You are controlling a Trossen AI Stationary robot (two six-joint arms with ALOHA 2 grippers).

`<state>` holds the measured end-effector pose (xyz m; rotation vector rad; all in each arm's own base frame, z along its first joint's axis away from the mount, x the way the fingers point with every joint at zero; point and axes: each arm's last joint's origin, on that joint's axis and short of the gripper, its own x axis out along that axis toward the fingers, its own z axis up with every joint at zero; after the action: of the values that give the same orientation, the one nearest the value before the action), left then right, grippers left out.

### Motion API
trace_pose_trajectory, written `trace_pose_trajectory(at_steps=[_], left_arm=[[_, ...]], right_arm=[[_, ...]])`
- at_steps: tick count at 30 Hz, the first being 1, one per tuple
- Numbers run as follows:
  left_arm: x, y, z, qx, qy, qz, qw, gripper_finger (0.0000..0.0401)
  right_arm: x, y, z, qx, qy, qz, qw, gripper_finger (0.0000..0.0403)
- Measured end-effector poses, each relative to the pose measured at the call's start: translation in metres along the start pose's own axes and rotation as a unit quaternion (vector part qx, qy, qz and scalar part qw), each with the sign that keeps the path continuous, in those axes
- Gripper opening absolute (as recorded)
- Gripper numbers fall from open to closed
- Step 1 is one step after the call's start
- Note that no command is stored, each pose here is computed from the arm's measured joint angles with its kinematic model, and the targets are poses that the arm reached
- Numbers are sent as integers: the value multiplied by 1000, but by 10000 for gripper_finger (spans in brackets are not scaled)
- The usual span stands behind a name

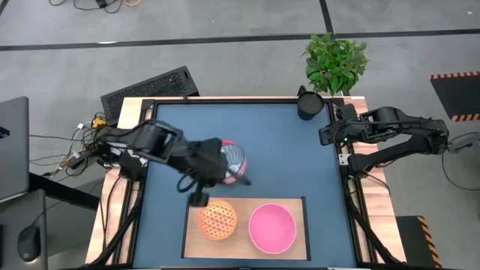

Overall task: Place and stack bowls onto a shelf
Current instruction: Stack the blue patterned bowl on top of the orange patterned bowl on the shelf

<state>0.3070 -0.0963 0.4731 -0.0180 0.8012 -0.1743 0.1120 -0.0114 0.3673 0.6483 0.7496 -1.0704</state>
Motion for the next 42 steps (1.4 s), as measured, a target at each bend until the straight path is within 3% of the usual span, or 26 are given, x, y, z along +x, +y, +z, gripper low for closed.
trace_pose_trajectory(at_steps=[4,9,17,24,34,42], left_arm=[[-9,-28,-7,22,-1,-39,999,0],[-10,-64,-15,95,3,-82,992,0],[-3,-101,-29,166,19,-91,982,0],[11,-108,-42,191,75,-96,974,0],[26,-112,-50,264,125,-108,950,0],[31,-110,-50,283,128,-92,946,1]], right_arm=[[0,0,0,0,0,0,1000,249],[0,0,0,-6,0,0,1000,249],[0,0,0,-6,0,0,1000,249],[0,0,0,-6,0,0,1000,249],[0,0,0,4,0,0,1000,249],[0,0,0,6,1,1,1000,249]])
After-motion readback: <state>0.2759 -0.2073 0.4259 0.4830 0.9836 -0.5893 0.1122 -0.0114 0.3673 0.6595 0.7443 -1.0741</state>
